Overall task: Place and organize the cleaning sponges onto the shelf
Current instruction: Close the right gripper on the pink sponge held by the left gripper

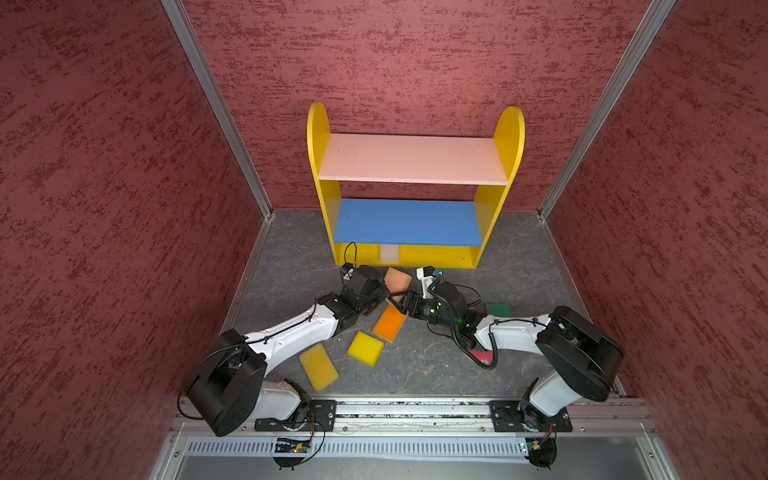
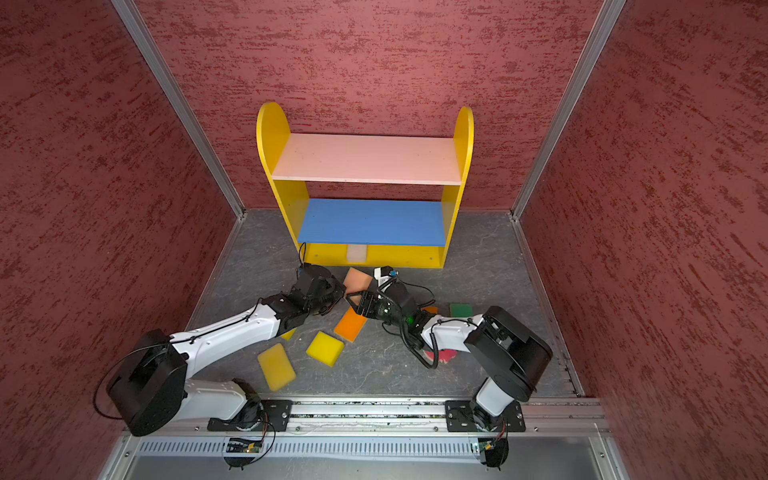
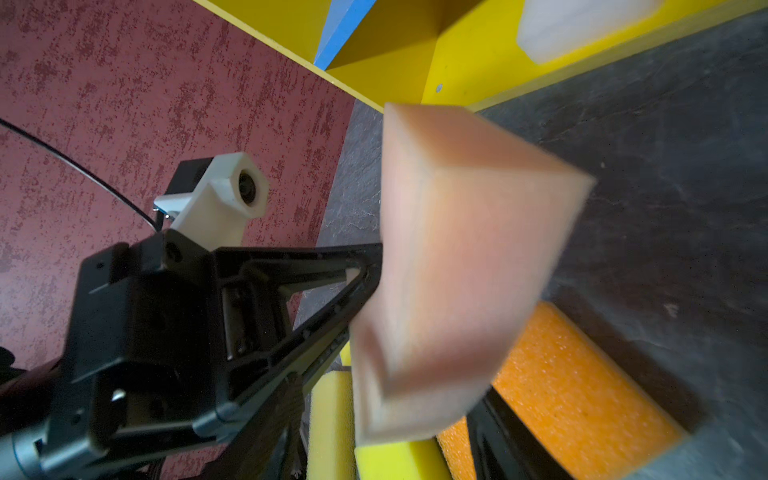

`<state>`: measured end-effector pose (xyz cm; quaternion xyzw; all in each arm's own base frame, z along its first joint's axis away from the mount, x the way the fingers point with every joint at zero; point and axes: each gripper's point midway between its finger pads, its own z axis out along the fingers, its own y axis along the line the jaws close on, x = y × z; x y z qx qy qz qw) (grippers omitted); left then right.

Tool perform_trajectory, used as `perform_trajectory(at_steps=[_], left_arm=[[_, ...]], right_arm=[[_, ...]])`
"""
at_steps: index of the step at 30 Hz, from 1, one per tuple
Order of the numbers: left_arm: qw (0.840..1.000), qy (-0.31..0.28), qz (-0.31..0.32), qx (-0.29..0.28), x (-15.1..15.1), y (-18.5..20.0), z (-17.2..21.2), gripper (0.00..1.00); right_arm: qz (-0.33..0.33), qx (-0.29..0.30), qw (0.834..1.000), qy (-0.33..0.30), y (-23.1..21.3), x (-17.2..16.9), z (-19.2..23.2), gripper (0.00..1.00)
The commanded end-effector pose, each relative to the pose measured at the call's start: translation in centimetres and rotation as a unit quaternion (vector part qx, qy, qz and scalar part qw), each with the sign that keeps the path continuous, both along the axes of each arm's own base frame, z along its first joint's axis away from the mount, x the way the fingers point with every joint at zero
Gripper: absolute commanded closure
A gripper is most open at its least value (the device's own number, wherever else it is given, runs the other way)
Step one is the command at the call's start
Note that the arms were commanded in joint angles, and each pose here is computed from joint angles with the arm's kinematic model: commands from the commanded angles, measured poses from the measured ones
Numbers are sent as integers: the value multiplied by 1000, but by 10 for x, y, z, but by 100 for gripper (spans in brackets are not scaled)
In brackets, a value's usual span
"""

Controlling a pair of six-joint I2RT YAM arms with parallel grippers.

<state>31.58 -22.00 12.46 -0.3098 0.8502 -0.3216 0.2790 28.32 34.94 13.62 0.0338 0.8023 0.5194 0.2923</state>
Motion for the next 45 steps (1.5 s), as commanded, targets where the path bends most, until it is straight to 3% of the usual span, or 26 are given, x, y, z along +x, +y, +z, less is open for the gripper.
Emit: perform_trajectory(at_steps=[1,7,12,16,19,21,24,28,32,35,38,45], left_arm=[[1000,-25,13,-13,3,2,14,92],[999,-32,17,-16,2,5,21,92],[999,-34,22,-16,2,7,21,92],[999,-39,28,-18,3,7,22,92],[999,-37,23,-18,2,4,20,89],[999,-38,20,-20,1,3,19,84],[999,-45,14,-25,0,2,23,66],[998,-65,9,-20,-1,8,32,30],[997,-82,4,3,-5,18,34,23],[996,-82,0,18,-8,24,31,24],[997,-75,-1,30,-11,30,25,21],[996,-72,-32,40,-5,16,15,16]], right_arm=[[-31,11,999,6,0,10,0,35],[-40,3,999,14,-3,12,-10,31],[-24,40,999,-4,5,11,6,38],[-6,68,998,-14,15,12,19,60],[2,80,997,-16,20,12,22,83],[3,84,996,-16,20,11,22,99],[10,82,996,-17,18,10,21,100],[32,86,996,-2,5,11,18,100],[86,84,992,24,-11,12,13,100],[92,45,995,21,-22,11,6,100],[72,-54,995,31,-40,15,-17,100],[120,-177,977,21,-59,5,-28,100]])
